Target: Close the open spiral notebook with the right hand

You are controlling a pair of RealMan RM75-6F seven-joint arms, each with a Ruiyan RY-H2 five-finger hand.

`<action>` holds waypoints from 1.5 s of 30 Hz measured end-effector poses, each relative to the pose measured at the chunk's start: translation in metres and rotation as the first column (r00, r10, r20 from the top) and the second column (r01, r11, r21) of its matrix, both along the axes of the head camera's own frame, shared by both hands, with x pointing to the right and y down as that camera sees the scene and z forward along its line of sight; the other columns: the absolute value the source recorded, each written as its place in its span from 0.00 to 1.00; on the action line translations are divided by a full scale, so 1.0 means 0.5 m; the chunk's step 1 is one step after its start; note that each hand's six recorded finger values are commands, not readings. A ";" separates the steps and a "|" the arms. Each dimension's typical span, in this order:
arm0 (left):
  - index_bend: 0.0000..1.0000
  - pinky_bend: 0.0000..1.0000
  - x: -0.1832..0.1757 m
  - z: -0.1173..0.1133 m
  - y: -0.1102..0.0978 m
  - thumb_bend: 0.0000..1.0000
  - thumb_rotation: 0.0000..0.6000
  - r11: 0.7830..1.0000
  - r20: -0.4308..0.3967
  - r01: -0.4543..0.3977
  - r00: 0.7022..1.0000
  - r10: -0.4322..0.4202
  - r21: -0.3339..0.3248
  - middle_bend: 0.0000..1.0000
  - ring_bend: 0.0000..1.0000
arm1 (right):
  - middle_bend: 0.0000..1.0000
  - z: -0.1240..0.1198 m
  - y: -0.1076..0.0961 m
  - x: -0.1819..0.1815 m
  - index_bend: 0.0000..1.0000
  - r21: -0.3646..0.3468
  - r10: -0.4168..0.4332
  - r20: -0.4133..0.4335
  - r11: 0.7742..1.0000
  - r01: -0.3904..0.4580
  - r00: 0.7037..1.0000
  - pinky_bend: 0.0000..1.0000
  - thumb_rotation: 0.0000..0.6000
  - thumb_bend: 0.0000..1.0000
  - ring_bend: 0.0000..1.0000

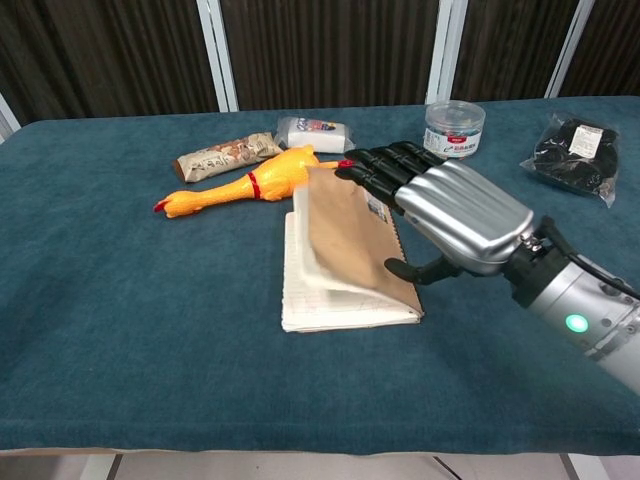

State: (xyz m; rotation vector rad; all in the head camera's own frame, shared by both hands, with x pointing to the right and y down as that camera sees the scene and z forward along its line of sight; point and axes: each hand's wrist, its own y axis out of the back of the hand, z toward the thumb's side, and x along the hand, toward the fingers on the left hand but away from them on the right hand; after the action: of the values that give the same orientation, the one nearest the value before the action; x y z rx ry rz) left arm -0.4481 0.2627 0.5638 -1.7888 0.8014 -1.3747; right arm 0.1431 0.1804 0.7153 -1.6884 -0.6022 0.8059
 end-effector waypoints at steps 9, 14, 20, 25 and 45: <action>0.13 0.35 -0.007 -0.004 -0.003 0.43 1.00 1.000 -0.009 0.011 1.000 -0.011 0.006 0.29 0.25 | 0.00 0.051 0.000 -0.025 0.00 -0.038 -0.021 -0.024 0.999 0.020 0.999 0.04 1.00 0.24 0.00; 0.13 0.35 -0.008 -0.005 -0.003 0.43 1.00 1.000 -0.009 0.011 1.000 -0.011 0.006 0.29 0.25 | 0.00 0.076 -0.003 -0.020 0.00 -0.056 -0.014 -0.033 0.998 0.012 0.999 0.04 1.00 0.24 0.00; 0.13 0.35 -0.006 -0.002 -0.002 0.43 1.00 1.000 -0.002 0.005 1.000 -0.005 0.003 0.29 0.25 | 0.00 0.054 -0.017 0.003 0.00 -0.019 0.005 0.010 1.000 -0.004 1.000 0.04 1.00 0.24 0.00; 0.13 0.35 -0.004 0.000 -0.001 0.43 1.00 1.000 0.006 0.006 1.000 -0.006 0.003 0.29 0.25 | 0.00 0.018 -0.029 0.043 0.00 0.018 0.020 0.039 1.000 -0.021 0.999 0.04 1.00 0.24 0.00; 0.13 0.35 -0.004 -0.003 -0.004 0.43 1.00 0.999 0.030 0.021 0.999 -0.022 0.040 0.28 0.24 | 0.00 -0.251 0.051 0.478 0.00 0.058 0.532 -0.142 0.846 -0.530 0.835 0.04 1.00 0.24 0.00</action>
State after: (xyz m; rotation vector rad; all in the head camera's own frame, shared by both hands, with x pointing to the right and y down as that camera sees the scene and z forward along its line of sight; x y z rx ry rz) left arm -0.4499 0.2609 0.5624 -1.7299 0.8279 -1.3873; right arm 0.3823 0.2057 0.5896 -1.4348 -0.9905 1.3111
